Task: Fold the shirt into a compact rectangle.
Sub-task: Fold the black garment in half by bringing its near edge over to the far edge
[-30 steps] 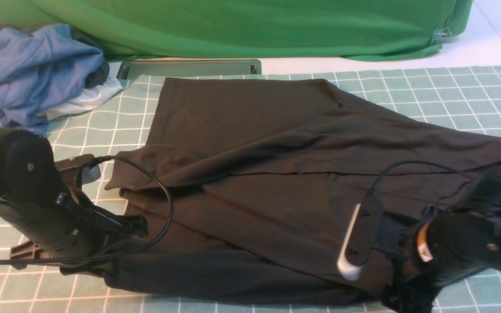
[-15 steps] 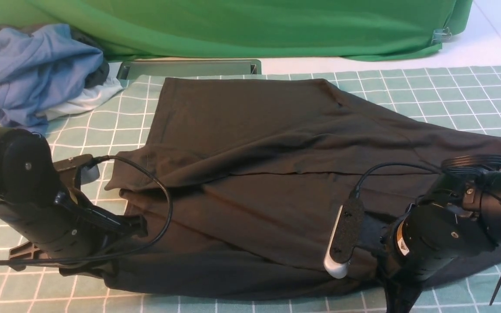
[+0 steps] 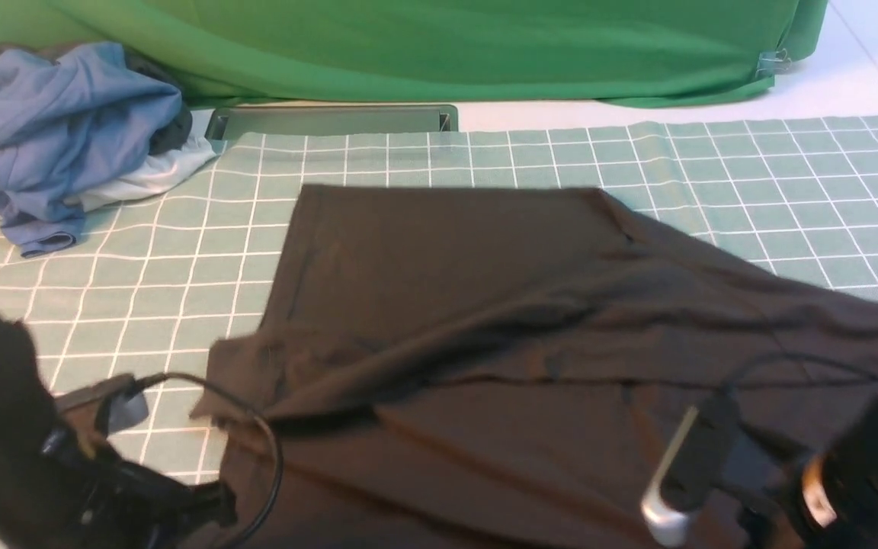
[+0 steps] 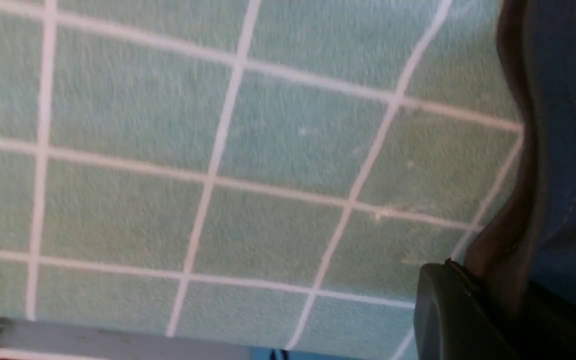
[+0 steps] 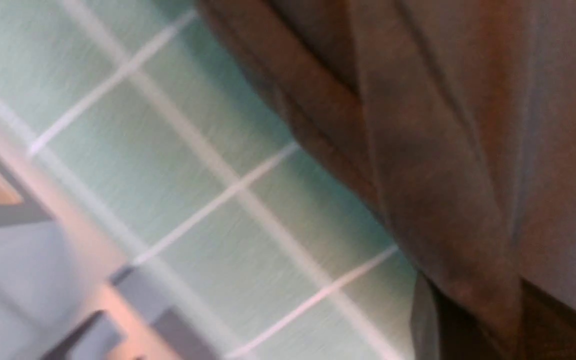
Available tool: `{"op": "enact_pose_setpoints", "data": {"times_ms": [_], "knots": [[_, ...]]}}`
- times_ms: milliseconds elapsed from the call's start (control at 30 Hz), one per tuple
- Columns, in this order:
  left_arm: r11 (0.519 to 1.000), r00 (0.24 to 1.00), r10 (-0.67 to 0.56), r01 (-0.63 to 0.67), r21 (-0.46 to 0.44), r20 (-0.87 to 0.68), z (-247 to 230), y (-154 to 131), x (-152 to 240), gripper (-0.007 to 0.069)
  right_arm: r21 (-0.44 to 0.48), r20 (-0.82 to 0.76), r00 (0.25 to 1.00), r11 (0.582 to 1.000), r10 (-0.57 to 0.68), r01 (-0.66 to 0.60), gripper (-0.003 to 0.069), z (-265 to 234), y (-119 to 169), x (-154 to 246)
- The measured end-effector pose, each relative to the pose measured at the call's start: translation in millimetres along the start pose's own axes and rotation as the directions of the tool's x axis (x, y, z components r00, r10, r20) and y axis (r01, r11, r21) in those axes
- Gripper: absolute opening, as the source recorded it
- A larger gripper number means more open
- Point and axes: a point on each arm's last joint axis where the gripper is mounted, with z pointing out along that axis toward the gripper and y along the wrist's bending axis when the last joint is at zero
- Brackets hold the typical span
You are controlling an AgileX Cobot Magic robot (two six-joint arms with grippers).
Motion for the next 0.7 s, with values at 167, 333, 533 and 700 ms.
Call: {"op": "enact_pose_setpoints", "data": {"times_ms": [167,333,533,700], "knots": [[0.998,0.995,-0.001,-0.005,0.060,0.099,-17,-3,2,0.0022,0.005,0.042,0.998,0.999,0.050,-0.051,0.0104,-8,1,6],[0.997,0.973,0.002,-0.020,0.077,0.229,-43,-14,-17,0.0022,0.035,0.091,0.990,0.993,0.112,-0.116,0.0104,-22,-11,-6],[0.994,0.921,-0.040,-0.005,0.112,0.387,-49,-28,-53,0.0022,0.113,0.252,0.953,0.973,0.167,-0.200,0.0104,-55,-46,-35],[0.989,0.876,-0.050,-0.024,0.146,0.480,-46,-46,-94,0.0022,0.147,0.350,0.910,0.946,0.223,-0.289,0.0104,-73,-84,-64]]}}
